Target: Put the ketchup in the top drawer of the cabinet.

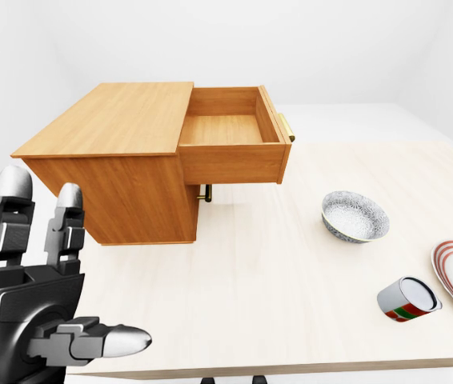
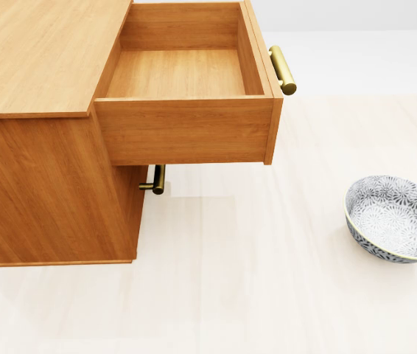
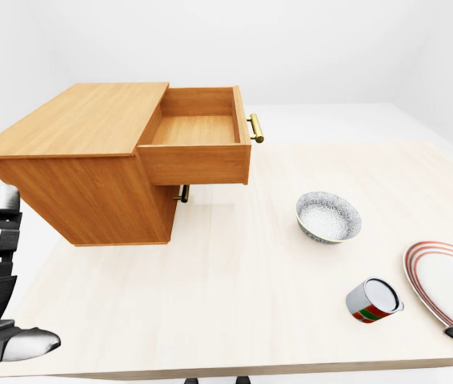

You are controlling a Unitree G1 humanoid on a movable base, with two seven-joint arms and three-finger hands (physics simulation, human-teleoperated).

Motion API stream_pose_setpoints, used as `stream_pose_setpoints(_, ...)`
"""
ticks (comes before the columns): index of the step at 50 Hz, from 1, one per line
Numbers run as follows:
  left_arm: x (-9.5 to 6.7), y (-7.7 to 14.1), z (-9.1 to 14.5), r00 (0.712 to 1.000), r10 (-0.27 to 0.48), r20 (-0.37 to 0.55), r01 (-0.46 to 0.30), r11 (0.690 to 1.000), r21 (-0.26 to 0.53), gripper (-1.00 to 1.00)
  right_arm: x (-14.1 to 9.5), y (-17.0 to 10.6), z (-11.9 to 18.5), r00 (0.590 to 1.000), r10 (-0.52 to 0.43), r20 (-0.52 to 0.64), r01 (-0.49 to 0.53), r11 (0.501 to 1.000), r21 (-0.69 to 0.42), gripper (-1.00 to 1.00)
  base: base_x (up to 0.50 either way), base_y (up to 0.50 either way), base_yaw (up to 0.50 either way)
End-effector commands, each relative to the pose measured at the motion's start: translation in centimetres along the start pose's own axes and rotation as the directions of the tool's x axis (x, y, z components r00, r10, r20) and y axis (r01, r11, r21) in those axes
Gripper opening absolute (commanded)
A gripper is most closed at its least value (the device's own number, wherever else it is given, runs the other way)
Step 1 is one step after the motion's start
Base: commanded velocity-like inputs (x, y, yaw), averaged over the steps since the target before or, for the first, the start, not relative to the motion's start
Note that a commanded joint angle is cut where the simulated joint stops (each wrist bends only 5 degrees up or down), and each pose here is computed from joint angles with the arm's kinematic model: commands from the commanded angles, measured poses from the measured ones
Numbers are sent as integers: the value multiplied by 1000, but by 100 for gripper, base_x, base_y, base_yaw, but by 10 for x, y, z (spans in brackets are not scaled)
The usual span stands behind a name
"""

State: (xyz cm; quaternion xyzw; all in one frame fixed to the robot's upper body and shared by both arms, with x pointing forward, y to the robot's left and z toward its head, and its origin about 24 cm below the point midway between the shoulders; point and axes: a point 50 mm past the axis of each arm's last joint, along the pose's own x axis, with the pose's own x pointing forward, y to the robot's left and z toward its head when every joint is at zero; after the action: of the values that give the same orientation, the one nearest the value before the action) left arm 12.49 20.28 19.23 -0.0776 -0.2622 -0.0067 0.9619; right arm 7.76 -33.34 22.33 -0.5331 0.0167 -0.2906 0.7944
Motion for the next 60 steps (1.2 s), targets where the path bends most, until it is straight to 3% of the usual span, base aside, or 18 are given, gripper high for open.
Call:
stream_pose_setpoints(1, 0, -2, -2, 1000, -1, 0, 1, 1000, 6, 100, 9, 32, -19, 989, 138, -63, -131, 987, 97, 98, 0, 0, 0)
stream_pose_setpoints(11, 1, 0, 1, 1000, 3, 15, -3, 1000, 4, 100, 10, 57, -27, 966, 240, -95, -224, 963, 150, 98, 0, 0, 0)
stream_pose_setpoints(19, 4, -2, 2, 999, -10, 33, 10, 1000, -6, 100, 12, 60, -29, 961, 257, -105, -242, 960, 139, 98, 0, 0, 0)
stream_pose_setpoints(27, 2, -1, 0, 1000, -12, -4, 12, 1000, -8, 100, 11, 87, -46, 916, 368, -161, -332, 920, 209, 98, 0, 0, 0)
stream_pose_setpoints(41, 1, -2, -1, 1000, -11, -11, 11, 1000, -9, 100, 13, 97, -54, 894, 414, -169, -369, 896, 246, 98, 0, 0, 0)
stream_pose_setpoints(50, 0, -3, -2, 1000, -13, -9, 13, 1000, -6, 100, 11, 110, -66, 859, 471, -199, -409, 866, 288, 98, 0, 0, 0)
stream_pose_setpoints(55, 4, -1, 3, 999, -8, 35, 8, 1000, -6, 100, 15, 117, -68, 842, 500, -202, -436, 852, 291, 97, 0, 0, 0)
stream_pose_setpoints(60, 3, -1, 1, 1000, -9, 15, 9, 1000, -9, 100, 20, 112, -66, 852, 487, -192, -433, 861, 266, 98, 0, 0, 0)
